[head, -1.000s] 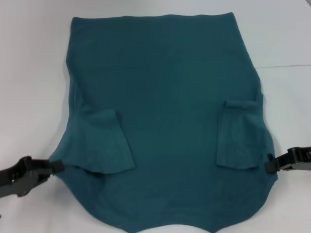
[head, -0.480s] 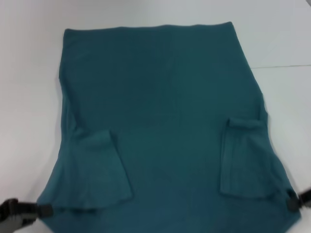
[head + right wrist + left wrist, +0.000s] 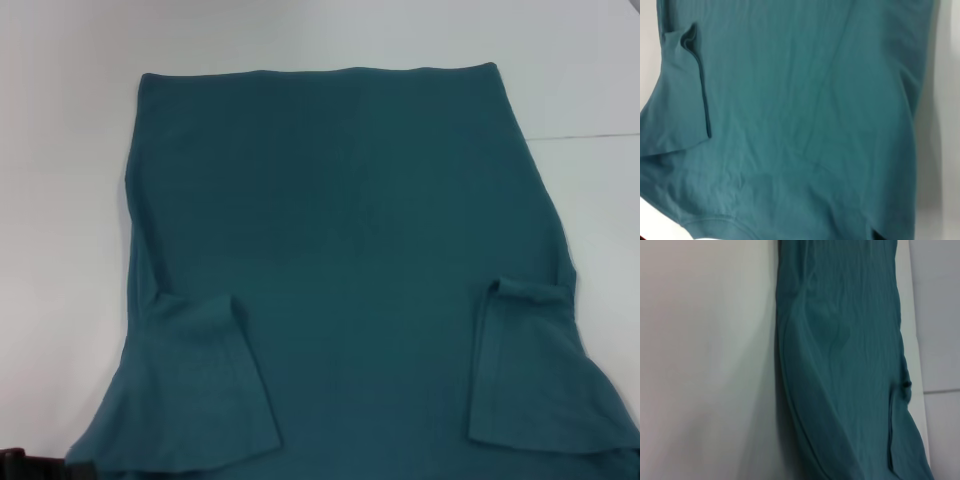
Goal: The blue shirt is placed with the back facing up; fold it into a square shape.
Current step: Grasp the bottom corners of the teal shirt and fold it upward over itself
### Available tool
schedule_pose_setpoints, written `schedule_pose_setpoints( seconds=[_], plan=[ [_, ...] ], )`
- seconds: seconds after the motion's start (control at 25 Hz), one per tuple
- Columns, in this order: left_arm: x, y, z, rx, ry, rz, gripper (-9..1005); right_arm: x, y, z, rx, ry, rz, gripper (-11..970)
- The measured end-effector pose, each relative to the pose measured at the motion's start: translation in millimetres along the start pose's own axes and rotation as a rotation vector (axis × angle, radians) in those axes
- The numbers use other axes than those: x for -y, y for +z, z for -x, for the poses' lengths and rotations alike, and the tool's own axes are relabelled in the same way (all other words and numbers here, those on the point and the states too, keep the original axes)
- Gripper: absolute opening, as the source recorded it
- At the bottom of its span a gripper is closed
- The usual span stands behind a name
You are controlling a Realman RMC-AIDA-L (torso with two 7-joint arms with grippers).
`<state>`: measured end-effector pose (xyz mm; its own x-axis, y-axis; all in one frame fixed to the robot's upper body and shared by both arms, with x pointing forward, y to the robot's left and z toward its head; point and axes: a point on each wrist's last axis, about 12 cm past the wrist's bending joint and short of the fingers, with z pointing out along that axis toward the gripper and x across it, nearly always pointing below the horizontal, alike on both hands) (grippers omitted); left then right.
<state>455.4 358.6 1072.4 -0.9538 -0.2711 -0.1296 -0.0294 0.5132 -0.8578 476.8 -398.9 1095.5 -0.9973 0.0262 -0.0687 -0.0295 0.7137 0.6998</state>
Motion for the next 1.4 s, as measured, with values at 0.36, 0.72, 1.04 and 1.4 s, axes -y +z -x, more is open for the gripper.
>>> schedule_pose_setpoints(
  seconds=[0.36, 0.72, 1.04, 1.4],
  plan=[
    [23.6, 12, 20, -0.037, 0.096, -0.107, 27, -18.3, 3, 23, 0.057, -0.106, 0.064, 54],
    [55.0, 41, 80, 0.051, 0.042, -0.098, 26, -36.4, -24, 69, 0.319, -0.126, 0.104, 61],
    [83.0, 59, 134, 0.187, 0.045, -0.018, 26, -47.2, -35, 104, 0.494, -0.113, 0.083, 66],
    [100.4, 97, 165, 0.286, 0.102, 0.134, 27, -53.3, -22, 144, 0.689, -0.112, -0.012, 72]
  ],
)
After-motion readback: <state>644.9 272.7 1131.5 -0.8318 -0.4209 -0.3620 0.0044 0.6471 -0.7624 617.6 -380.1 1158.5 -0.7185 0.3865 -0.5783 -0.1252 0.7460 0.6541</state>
